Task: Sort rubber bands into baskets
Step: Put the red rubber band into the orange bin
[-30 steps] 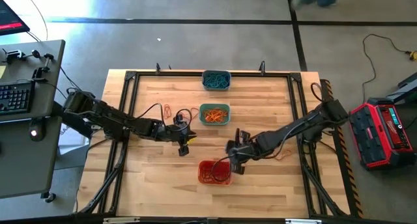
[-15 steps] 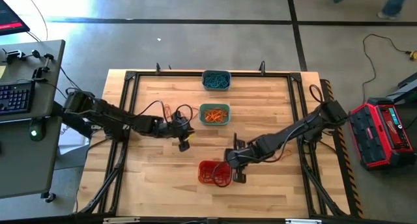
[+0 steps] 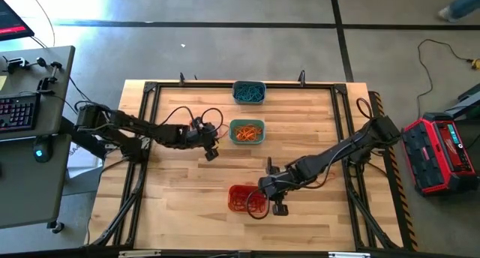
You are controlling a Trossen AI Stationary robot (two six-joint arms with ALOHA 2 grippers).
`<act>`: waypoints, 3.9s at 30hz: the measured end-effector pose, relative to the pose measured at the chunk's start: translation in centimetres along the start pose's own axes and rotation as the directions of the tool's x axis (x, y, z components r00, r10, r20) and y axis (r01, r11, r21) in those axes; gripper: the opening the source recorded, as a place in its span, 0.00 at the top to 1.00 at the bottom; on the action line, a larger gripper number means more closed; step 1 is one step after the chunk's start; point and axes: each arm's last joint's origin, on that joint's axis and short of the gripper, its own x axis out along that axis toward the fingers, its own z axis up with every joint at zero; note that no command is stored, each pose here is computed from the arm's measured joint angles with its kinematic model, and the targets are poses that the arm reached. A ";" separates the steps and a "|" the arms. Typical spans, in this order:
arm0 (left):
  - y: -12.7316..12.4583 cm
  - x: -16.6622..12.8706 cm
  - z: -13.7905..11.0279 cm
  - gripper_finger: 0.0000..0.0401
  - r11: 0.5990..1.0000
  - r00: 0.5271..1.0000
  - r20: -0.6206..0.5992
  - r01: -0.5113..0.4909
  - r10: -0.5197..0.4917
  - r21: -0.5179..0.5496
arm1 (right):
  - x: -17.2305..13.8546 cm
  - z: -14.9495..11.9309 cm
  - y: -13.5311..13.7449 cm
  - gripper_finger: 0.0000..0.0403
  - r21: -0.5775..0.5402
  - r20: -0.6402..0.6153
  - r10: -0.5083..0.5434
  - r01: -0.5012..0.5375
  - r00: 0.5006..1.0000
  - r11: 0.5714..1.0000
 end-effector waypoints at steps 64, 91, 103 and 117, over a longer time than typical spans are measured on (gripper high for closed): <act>-12.1 -7.7 7.6 1.00 0.813 0.869 0.028 0.450 -0.494 0.370 | -7.3 -7.9 -1.5 1.00 -0.022 0.392 -0.287 0.320 0.874 0.947; -18.6 1.6 7.6 1.00 0.686 0.789 -0.200 0.607 -0.581 0.400 | -7.3 -8.0 -1.5 1.00 -0.032 0.386 -0.282 0.318 0.878 0.947; -18.8 3.2 6.3 1.00 0.726 0.792 -0.261 0.610 -0.552 0.318 | -7.3 -8.1 -1.5 1.00 -0.064 0.367 -0.266 0.310 0.891 0.949; -19.5 1.8 8.6 0.87 0.713 0.792 -0.234 0.610 -0.563 0.346 | -7.3 -8.2 -1.5 1.00 -0.065 0.353 -0.270 0.311 0.896 0.948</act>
